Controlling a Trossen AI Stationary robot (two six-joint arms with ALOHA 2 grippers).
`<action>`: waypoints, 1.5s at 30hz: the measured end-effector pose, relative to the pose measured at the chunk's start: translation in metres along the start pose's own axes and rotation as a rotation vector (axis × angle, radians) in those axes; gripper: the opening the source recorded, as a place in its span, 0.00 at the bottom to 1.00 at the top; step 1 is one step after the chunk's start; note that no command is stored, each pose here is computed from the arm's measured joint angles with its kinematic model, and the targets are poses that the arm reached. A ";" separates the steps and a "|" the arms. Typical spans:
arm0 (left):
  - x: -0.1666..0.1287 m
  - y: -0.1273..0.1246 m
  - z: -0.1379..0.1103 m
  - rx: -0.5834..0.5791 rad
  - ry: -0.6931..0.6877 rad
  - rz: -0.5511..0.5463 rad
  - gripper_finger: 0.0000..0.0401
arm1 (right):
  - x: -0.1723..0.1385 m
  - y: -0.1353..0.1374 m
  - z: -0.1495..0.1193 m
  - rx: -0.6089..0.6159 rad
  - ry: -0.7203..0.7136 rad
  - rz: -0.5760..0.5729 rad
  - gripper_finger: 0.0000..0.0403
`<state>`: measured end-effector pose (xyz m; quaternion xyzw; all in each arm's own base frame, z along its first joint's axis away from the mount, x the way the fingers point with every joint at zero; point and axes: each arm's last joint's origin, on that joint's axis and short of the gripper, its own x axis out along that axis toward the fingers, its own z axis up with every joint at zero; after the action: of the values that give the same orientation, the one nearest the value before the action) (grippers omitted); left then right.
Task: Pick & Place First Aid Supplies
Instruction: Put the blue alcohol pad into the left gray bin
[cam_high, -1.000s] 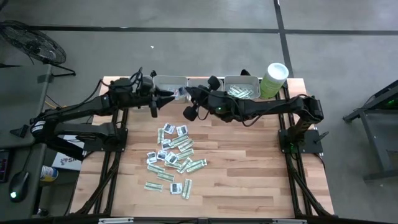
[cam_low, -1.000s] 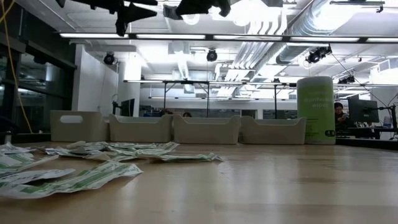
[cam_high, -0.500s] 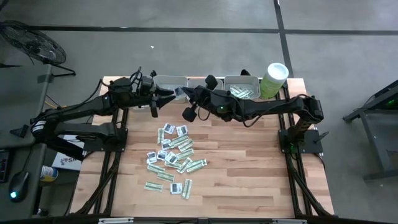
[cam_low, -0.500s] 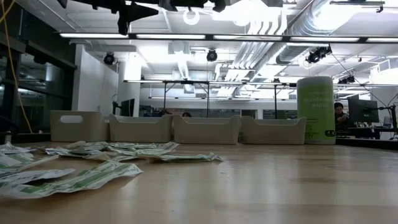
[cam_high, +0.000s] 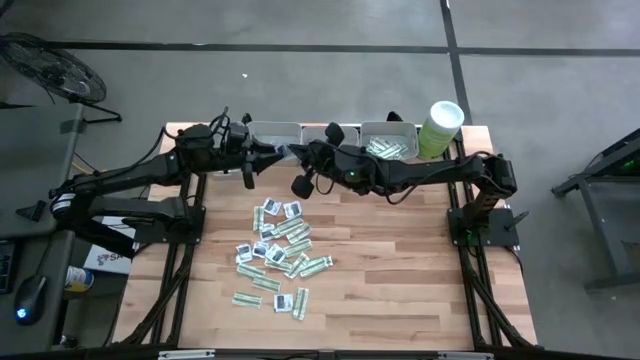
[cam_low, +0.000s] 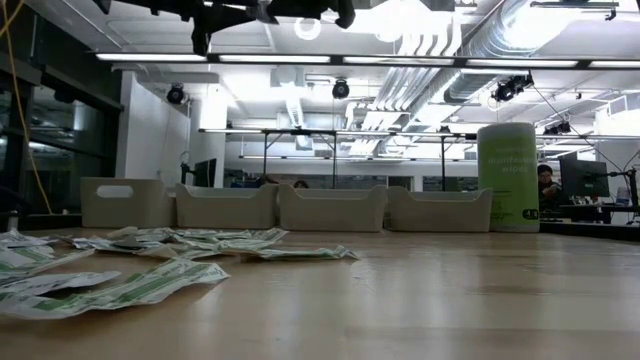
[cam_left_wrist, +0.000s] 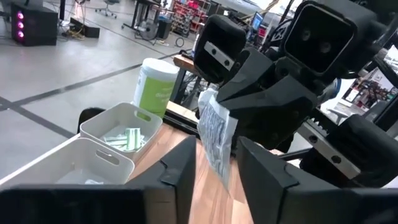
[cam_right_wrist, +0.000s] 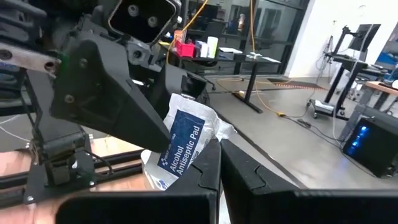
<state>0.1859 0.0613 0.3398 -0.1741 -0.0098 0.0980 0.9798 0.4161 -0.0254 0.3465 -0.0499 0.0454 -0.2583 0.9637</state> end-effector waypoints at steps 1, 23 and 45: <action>0.000 0.000 0.000 0.000 0.001 0.000 0.26 | 0.000 0.000 0.000 0.004 -0.001 0.008 0.00; 0.000 0.000 -0.001 -0.005 0.004 0.008 0.00 | 0.000 0.001 0.001 0.000 -0.004 0.047 0.06; -0.035 0.014 -0.010 -0.045 0.024 0.557 0.00 | -0.035 -0.046 0.032 0.146 0.082 -0.068 0.47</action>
<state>0.1495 0.0638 0.3260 -0.1929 0.0479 0.3612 0.9110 0.3670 -0.0454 0.3856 0.0295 0.0642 -0.2953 0.9528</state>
